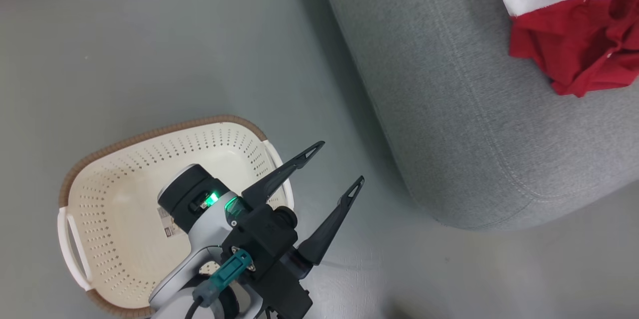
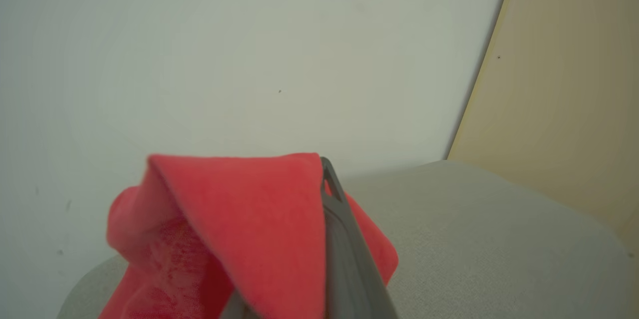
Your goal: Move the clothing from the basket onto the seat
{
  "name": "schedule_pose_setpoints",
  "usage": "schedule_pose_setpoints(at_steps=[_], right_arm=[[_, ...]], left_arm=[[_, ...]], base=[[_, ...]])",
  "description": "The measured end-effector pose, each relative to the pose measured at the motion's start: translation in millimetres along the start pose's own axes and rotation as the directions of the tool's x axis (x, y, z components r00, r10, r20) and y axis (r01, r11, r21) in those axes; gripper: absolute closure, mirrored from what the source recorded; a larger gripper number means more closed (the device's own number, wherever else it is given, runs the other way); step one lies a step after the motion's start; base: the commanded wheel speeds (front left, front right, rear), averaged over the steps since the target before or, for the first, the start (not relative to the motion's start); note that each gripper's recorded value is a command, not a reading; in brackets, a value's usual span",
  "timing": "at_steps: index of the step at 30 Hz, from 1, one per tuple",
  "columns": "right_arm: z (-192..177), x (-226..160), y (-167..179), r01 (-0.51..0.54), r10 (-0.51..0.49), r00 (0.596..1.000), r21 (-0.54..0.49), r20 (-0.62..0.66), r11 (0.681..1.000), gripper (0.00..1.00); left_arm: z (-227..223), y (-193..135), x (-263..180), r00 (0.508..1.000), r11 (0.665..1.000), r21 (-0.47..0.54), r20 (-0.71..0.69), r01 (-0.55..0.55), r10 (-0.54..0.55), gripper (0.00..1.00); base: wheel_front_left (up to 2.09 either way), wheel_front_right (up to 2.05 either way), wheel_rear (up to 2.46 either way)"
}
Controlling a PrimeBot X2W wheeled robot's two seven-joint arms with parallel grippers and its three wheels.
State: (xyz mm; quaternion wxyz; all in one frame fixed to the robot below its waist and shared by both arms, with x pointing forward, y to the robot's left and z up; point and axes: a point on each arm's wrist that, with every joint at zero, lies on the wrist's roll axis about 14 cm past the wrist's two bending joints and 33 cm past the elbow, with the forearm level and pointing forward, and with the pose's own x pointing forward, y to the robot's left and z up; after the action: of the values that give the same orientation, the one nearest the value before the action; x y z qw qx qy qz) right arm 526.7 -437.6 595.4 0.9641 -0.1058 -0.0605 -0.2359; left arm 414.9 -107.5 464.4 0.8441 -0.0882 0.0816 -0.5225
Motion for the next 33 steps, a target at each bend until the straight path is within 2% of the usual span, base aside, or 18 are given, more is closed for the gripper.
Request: schedule_pose_setpoints(at_steps=[2,4,6,12,14,15,16,17,18,19,27,33], right_arm=[[-34,-4,-3,0.030,-0.030,0.996,-0.009,-0.083,1.000,1.00],[-52,-8,-6,0.045,-0.046,0.991,-0.009,-0.127,0.999,1.00],[-68,-11,-7,0.068,-0.067,0.984,0.001,-0.165,0.998,1.00],[-107,-17,16,0.056,-0.048,0.967,0.024,-0.252,0.998,0.98],[-114,-20,18,0.058,-0.049,0.961,0.025,-0.271,0.998,0.76],[-115,-21,18,0.061,-0.051,0.959,0.026,-0.278,0.998,0.60],[-116,-22,17,0.062,-0.052,0.958,0.026,-0.281,0.998,0.60],[-116,-23,18,0.062,-0.051,0.957,0.027,-0.284,0.998,0.27],[-116,-24,18,0.061,-0.050,0.957,0.029,-0.286,0.998,0.06],[-116,-25,19,0.060,-0.048,0.956,0.032,-0.289,0.998,0.00],[-104,-35,25,0.025,-0.008,0.959,0.057,-0.283,0.998,0.00],[-106,-59,21,0.002,0.022,0.951,0.079,-0.308,0.997,0.00]], left_arm=[[-4,5,1,1.000,1.000,-0.008,-0.003,-0.002,0.002,0.00],[-7,7,2,1.000,1.000,-0.013,-0.005,-0.003,0.003,0.00],[-9,10,2,1.000,1.000,-0.013,-0.008,-0.003,0.003,0.00],[-23,19,0,0.999,1.000,-0.025,-0.037,-0.017,0.016,0.00],[-25,22,0,0.999,1.000,-0.021,-0.040,-0.019,0.018,0.00],[-24,23,1,0.999,1.000,-0.016,-0.040,-0.020,0.019,0.00],[-23,23,2,0.999,1.000,-0.012,-0.035,-0.020,0.020,0.00],[-22,23,2,0.999,1.000,-0.009,-0.032,-0.021,0.021,0.00],[-22,23,2,0.999,1.000,-0.006,-0.034,-0.021,0.021,0.00],[-21,22,2,0.999,1.000,-0.004,-0.034,-0.021,0.020,0.00],[-13,12,3,1.000,1.000,0.017,-0.019,0.000,0.000,0.00],[-1,-3,3,1.000,1.000,0.020,0.004,0.017,-0.017,0.00]], base=[[0.00,0.00,0.00],[0.00,0.00,0.00],[0.00,0.00,0.00],[0.00,0.00,0.00],[0.00,0.00,0.00],[0.00,0.00,0.00],[0.00,0.00,0.00],[0.00,0.00,0.00],[0.00,0.00,0.00],[0.00,0.00,0.00],[0.00,0.00,0.00],[0.00,0.00,0.00]])
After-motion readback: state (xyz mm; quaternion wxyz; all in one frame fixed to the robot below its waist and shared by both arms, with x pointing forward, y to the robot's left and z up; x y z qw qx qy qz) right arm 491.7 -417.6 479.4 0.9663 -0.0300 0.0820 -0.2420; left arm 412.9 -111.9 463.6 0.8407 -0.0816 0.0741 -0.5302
